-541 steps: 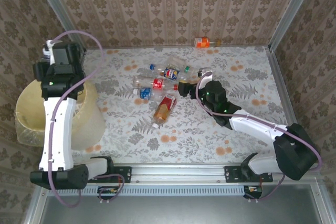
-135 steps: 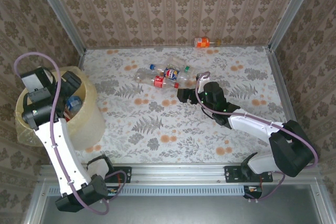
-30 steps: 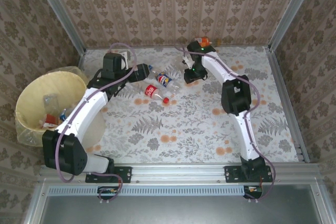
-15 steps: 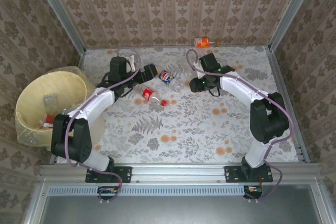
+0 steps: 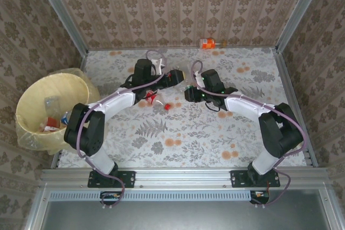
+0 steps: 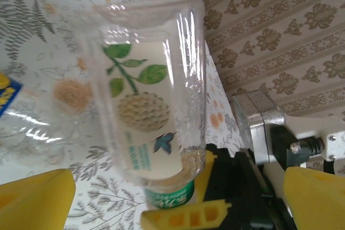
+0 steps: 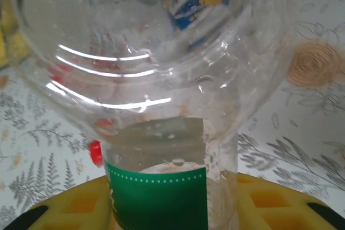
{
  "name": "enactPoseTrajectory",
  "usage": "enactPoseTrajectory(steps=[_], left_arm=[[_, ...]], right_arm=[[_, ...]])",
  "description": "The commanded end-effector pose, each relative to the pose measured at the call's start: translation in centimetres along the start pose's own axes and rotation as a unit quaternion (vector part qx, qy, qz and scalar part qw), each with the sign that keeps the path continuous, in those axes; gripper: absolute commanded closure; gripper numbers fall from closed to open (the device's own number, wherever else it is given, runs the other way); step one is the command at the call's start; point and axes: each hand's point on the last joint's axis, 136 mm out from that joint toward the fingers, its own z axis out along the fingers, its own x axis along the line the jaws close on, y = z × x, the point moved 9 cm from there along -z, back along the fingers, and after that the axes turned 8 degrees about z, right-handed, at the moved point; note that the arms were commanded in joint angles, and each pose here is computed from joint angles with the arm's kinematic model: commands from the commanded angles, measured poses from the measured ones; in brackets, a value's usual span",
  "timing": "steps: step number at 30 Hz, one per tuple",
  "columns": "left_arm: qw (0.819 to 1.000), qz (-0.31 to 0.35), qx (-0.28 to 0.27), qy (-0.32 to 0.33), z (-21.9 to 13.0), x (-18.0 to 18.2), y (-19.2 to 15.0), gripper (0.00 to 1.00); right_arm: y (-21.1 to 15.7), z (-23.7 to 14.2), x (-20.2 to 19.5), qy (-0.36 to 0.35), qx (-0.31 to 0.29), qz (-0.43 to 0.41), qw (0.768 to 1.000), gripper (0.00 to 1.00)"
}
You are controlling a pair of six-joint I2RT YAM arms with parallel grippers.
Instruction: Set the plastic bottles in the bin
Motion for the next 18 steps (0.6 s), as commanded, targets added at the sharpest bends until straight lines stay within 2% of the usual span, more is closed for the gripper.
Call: enactPoseTrajectory(steps=[1,7,13,16,18], left_arm=[[1.0,-0.003,-0.019,0.023,0.6,-0.4,1.1,0.0],[1.0,0.005,-0.027,0.005,1.2,-0.8,1.4,0.0],[0.997,0.011,-0.038,0.064,1.2,0.3,2.0,0.01],[0.996,0.022,-0.043,0.07,1.1,0.4,2.5,0.08],[0.997,0.029,-0.039,0.067,1.2,0.2,2.8,0.17]], right_arm=[[1.1,-0.7,1.7,0.052,-0.039,-0.004,0.998,0.64],[1.4,-0.5,3.1,0.112,-0.028,-0.015,0.993,0.64],[1.2,-0.9,4.4,0.178,-0.014,-0.027,0.984,0.63],[1.1,-1.1,4.7,0.186,-0.005,-0.033,0.982,0.63],[1.0,-1.1,4.5,0.18,-0.002,-0.033,0.983,0.63]])
